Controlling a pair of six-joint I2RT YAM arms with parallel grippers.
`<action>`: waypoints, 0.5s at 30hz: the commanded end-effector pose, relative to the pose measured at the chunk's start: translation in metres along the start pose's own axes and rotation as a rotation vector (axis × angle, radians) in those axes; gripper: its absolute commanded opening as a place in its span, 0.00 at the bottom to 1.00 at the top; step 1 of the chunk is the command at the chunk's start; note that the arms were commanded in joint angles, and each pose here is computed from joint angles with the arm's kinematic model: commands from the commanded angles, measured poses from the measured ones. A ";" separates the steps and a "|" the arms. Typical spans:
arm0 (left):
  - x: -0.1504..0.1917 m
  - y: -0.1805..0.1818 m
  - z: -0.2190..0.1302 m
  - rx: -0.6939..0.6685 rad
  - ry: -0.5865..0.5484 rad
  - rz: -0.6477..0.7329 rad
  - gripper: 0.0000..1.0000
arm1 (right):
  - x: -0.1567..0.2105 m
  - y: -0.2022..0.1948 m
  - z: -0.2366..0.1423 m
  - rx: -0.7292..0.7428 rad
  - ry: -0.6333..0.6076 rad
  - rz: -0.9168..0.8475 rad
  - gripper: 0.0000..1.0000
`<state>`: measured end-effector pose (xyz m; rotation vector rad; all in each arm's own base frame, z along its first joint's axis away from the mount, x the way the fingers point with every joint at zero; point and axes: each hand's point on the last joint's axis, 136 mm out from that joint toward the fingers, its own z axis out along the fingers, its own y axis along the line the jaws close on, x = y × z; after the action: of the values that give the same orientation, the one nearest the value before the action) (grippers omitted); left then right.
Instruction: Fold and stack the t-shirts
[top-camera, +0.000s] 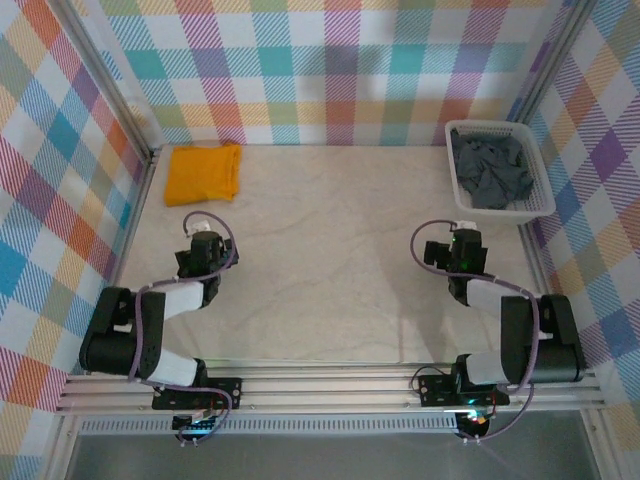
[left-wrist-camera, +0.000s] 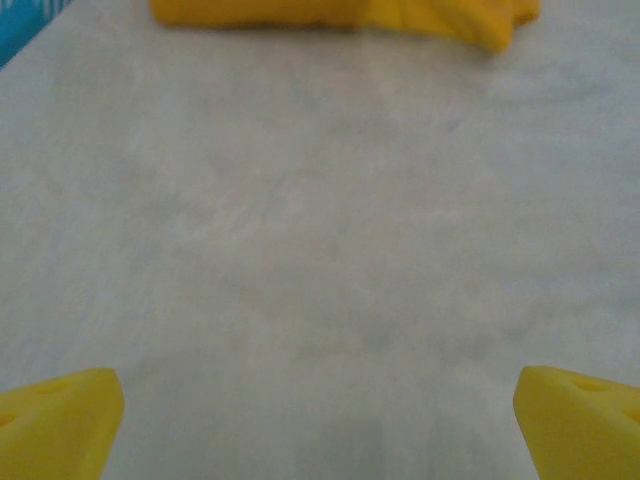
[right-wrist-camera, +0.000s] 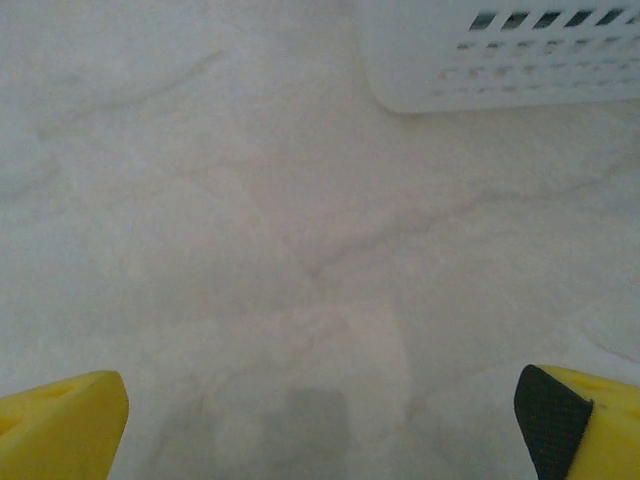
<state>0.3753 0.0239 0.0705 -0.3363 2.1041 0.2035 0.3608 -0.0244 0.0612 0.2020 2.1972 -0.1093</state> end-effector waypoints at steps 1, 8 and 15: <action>-0.024 -0.013 -0.001 0.128 -0.135 -0.010 1.00 | -0.052 0.014 0.000 -0.124 -0.206 0.076 1.00; -0.017 -0.007 -0.006 0.130 -0.223 -0.045 1.00 | -0.045 0.020 -0.024 -0.186 -0.376 0.057 1.00; -0.015 -0.024 0.006 0.161 -0.150 0.030 1.00 | -0.041 0.042 0.006 -0.200 -0.247 -0.039 1.00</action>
<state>0.3983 0.0091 0.0865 -0.2277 1.9327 0.0742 0.3858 0.0015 0.0726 0.0940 1.9881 0.0626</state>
